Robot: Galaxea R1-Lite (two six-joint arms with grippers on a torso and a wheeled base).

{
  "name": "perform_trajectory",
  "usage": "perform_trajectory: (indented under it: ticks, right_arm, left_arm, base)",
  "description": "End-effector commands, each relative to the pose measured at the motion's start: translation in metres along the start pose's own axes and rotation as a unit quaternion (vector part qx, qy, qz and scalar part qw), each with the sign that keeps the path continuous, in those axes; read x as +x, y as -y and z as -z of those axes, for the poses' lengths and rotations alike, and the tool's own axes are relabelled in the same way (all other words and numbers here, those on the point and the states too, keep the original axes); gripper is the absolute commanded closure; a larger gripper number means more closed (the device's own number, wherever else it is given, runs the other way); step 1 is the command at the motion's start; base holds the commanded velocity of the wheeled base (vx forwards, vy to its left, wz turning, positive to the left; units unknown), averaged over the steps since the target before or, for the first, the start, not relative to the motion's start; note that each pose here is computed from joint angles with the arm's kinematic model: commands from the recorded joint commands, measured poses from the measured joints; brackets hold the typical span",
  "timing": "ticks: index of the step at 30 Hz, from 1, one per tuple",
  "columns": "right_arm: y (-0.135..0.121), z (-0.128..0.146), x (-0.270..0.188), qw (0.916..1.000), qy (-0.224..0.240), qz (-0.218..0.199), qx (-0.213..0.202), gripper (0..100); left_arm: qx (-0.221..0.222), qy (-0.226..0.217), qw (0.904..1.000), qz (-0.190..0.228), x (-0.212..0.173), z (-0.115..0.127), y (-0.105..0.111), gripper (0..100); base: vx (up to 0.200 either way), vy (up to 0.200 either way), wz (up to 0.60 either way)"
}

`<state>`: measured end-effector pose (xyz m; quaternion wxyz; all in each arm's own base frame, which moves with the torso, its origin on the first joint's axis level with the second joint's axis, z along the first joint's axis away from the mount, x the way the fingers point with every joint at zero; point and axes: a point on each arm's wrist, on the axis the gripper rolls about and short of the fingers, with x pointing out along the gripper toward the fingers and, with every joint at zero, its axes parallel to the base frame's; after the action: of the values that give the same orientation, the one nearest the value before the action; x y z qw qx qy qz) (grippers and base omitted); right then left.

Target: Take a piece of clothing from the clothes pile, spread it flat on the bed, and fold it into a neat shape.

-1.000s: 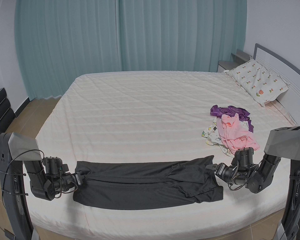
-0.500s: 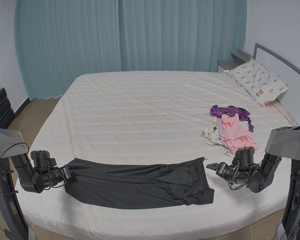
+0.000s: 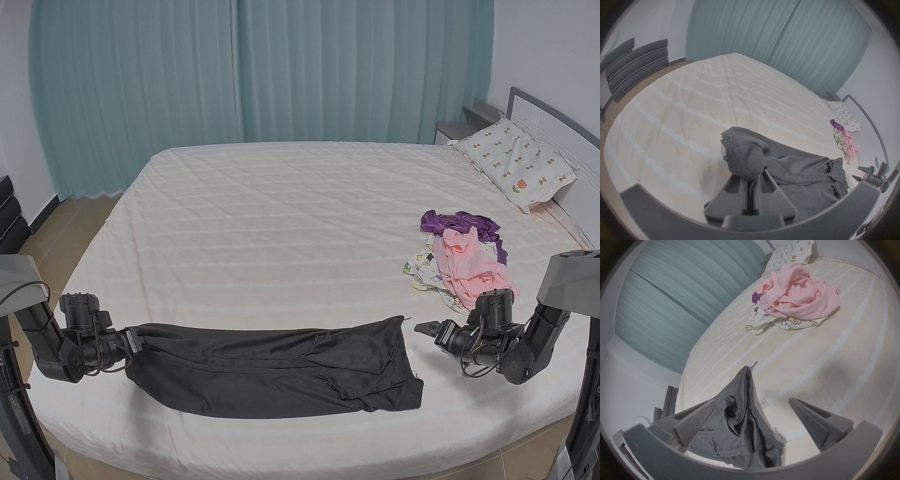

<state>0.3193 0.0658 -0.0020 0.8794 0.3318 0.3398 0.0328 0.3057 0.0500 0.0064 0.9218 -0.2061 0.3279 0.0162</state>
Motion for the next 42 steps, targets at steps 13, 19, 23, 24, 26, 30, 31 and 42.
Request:
perform_trajectory:
  ticks: [13,19,23,24,26,30,31,42]
  right_arm:
    - [-0.002,-0.004,-0.011,1.0000,0.003,-0.009,0.003,0]
    - [-0.002,-0.004,-0.011,1.0000,0.003,-0.009,0.003,0]
    - [-0.002,-0.004,-0.011,1.0000,0.003,-0.009,0.002,0]
    - [-0.002,-0.004,-0.011,1.0000,0.003,-0.009,0.002,0]
    - [-0.001,-0.004,-0.011,1.0000,0.003,-0.008,0.002,0]
    - [-0.001,-0.003,-0.010,1.0000,0.002,-0.007,0.002,0]
    - [-0.001,-0.003,-0.010,1.0000,0.002,-0.008,0.002,0]
    - [0.000,-0.003,-0.010,1.0000,0.000,-0.006,0.002,0]
  left_arm:
    - [0.050,-0.019,0.9986,-0.004,0.003,0.018,0.060,100]
    - [0.067,-0.020,0.9976,-0.002,0.005,0.024,0.076,100]
    - [0.078,-0.028,0.9966,-0.004,0.007,0.027,0.085,100]
    - [0.085,-0.037,0.9957,0.001,0.007,0.030,0.092,100]
    - [0.086,-0.044,0.9953,0.007,0.007,0.033,0.098,100]
    - [0.083,-0.041,0.9957,0.009,0.011,0.038,0.119,100]
    - [0.084,-0.040,0.9957,0.010,0.012,0.038,0.124,100]
    - [0.087,-0.071,0.9930,0.037,0.015,0.045,0.176,100]
  base:
    - [0.000,-0.169,0.00]
    - [0.000,-0.200,0.00]
    - [0.000,-0.200,0.00]
    - [0.000,-0.200,0.00]
    - [0.000,-0.200,0.00]
    - [0.000,-0.200,0.00]
    - [0.000,-0.200,0.00]
    - [0.000,-0.200,0.00]
